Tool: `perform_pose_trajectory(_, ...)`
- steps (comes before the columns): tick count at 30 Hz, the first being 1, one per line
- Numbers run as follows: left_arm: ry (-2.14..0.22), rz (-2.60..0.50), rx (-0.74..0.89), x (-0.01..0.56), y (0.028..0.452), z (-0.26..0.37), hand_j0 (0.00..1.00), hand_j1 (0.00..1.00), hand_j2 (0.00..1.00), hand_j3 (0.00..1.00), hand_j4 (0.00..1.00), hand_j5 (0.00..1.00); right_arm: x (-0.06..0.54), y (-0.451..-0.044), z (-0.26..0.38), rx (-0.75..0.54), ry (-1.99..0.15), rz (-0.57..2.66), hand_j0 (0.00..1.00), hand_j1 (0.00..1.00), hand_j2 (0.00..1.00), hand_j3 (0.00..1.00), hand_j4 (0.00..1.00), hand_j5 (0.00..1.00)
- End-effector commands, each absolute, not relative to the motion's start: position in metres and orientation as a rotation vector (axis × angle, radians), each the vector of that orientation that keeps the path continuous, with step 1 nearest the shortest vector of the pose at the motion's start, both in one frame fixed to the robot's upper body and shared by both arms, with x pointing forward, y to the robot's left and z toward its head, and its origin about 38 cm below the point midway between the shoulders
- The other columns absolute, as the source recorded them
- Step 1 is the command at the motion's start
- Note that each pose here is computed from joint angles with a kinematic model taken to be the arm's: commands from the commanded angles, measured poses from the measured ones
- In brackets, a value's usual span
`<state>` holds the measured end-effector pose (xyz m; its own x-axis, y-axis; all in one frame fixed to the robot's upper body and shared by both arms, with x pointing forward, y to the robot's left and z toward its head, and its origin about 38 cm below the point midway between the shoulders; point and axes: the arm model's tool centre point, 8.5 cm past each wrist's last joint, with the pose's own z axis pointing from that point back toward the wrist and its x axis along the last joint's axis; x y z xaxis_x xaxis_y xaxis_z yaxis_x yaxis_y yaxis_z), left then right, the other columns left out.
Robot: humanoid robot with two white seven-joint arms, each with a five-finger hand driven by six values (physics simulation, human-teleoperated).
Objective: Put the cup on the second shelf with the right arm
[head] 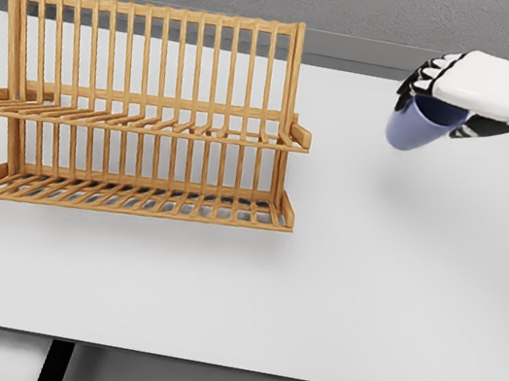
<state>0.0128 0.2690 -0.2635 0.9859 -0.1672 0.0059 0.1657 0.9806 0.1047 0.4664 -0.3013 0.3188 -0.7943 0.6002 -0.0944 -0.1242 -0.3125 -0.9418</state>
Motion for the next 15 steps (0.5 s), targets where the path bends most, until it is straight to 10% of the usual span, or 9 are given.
perform_pose_trajectory(1,-0.015,-0.168,0.104,0.013,0.269,-0.263,1.0,1.0,1.0,1.0,1.0,1.0,0.466,-0.303,0.328,-0.627,-1.504,2.124,0.66,0.66,0.66,0.66,0.66,0.66)
perform_pose_trajectory(15,-0.015,-0.168,0.104,0.013,0.269,-0.263,1.0,1.0,1.0,1.0,1.0,1.0,0.429,-0.243,0.372,-0.684,-1.7,2.285,0.66,0.66,0.66,0.66,0.66,0.66)
